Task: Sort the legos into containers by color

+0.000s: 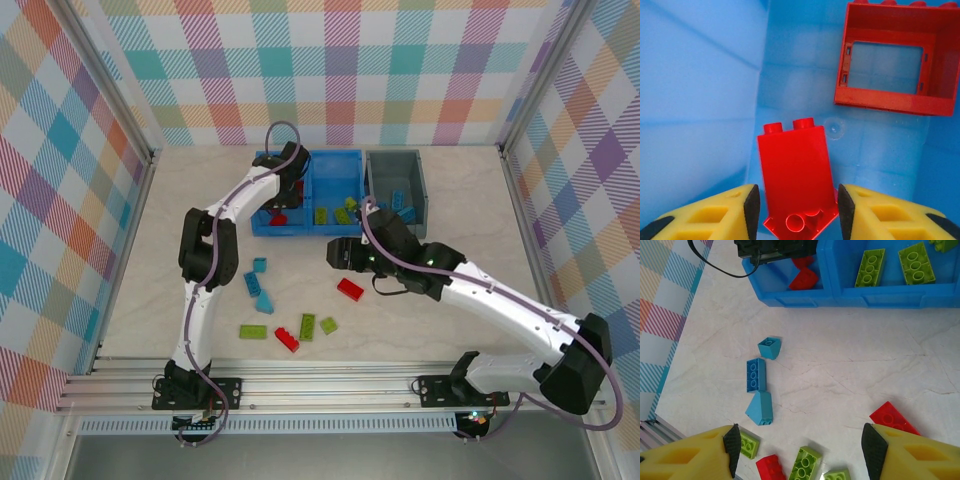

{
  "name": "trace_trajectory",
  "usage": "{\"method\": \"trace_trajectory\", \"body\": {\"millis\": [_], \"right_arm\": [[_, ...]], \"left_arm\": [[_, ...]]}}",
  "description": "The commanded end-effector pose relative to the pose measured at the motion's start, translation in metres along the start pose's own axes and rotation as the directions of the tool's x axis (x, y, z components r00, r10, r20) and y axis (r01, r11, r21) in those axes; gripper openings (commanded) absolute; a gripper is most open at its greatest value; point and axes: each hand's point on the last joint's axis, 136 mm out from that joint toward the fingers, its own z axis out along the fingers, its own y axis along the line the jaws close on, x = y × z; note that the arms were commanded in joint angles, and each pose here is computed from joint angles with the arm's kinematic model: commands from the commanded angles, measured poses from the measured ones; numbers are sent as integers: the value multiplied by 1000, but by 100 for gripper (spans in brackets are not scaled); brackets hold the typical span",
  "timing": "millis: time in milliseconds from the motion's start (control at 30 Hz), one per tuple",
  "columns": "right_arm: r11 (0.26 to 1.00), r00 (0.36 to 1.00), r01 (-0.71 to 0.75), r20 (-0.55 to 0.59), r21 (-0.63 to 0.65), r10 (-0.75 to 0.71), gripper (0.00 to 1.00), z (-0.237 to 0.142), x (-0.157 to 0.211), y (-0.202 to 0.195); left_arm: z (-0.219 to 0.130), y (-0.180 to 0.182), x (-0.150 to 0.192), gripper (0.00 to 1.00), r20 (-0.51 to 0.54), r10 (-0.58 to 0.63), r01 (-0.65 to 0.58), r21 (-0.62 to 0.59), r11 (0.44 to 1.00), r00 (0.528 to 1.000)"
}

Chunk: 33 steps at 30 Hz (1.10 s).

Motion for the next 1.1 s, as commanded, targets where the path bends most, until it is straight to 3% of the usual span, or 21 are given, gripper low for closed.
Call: {"method": "trace_trajectory", "body": {"millis": [0,167,400,600,700,867,1067], "right_arm": [[1000,1000,-12,8,-12,12,68,-9,0,-2],[1000,1000,-6,11,2,6,68,-15,0,-8],[995,993,101,-61,4,-100,66,-9,14,0],[953,928,277,-225,-120,-298,68,34,68,56],[950,892,300,-329,-87,-311,71,65,95,68],[979,881,186,-455,82,-129,76,111,131,70],[964,854,21,-506,265,121,77,143,155,86]], "left_arm": [[-19,9,-8,57,12,-10,10,8,1000,1000],[-63,14,-22,59,74,-43,39,58,998,996],[-166,44,-21,59,216,-149,119,147,982,965],[-243,92,56,63,225,-264,183,324,928,938],[-264,116,104,65,192,-345,240,420,875,919],[-286,156,161,71,225,-405,246,511,823,886],[-299,180,195,73,287,-402,186,563,805,870]]}}
